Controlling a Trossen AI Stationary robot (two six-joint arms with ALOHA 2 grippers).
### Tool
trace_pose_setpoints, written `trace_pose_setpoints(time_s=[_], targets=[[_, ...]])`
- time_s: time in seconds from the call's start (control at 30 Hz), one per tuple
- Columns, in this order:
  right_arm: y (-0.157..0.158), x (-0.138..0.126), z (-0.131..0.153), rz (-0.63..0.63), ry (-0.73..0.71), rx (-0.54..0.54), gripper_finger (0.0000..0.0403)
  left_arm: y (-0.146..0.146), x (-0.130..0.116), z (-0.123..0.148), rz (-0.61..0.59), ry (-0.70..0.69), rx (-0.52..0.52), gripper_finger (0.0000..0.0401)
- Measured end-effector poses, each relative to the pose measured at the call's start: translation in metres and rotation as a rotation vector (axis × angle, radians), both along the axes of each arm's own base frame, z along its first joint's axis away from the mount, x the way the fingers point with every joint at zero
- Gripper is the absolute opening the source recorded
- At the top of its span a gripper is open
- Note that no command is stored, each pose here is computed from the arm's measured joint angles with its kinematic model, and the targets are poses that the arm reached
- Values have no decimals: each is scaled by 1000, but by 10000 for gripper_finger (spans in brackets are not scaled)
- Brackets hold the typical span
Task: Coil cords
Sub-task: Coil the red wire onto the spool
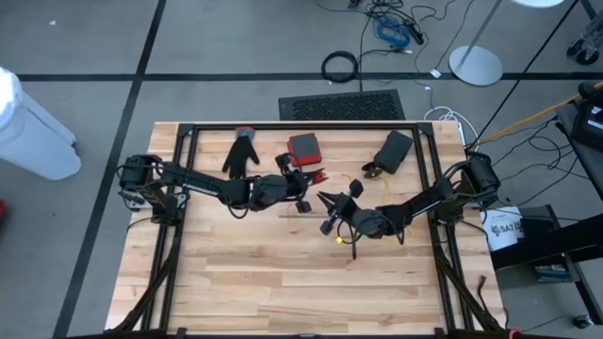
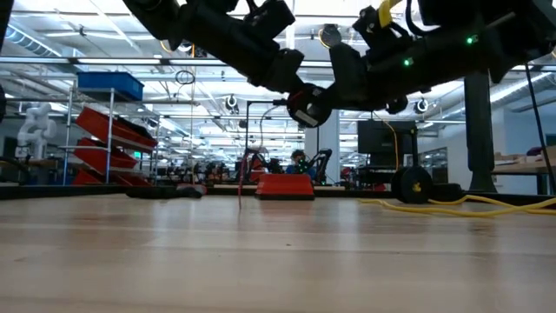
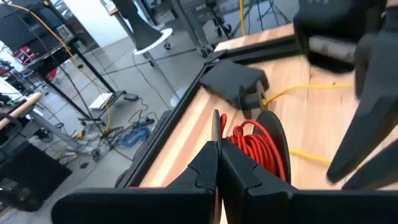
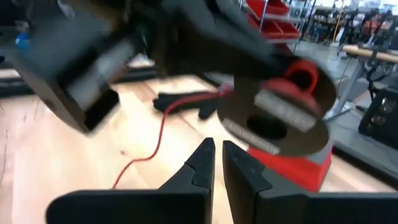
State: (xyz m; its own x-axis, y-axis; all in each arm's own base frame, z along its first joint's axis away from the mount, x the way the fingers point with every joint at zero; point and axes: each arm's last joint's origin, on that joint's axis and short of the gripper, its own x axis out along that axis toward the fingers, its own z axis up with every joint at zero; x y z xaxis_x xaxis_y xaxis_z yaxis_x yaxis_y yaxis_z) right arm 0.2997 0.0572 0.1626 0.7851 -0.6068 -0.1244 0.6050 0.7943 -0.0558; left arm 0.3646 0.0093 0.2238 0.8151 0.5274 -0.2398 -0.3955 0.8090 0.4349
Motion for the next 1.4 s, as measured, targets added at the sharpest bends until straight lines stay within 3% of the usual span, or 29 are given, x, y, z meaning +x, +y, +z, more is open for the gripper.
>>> trace_pose_setpoints(time_s=[0.23,0.4,0.57,0.67,0.83,1.4], targets=[[-3,-12,-27,-3,53,94,38,-1,2,3,-38,-45,-21,8],[-10,-15,-55,35,-55,133,59,-2,2,3,-47,-47,-24,8],[-24,3,-82,220,-192,172,67,-3,2,4,-59,-70,-49,8],[-29,22,-98,320,-188,176,66,-5,3,5,-69,-81,-51,8],[-31,53,-114,346,-176,179,66,-6,3,6,-85,-91,-55,8],[-28,63,-117,326,-155,147,66,-16,3,8,-123,-107,-59,8]])
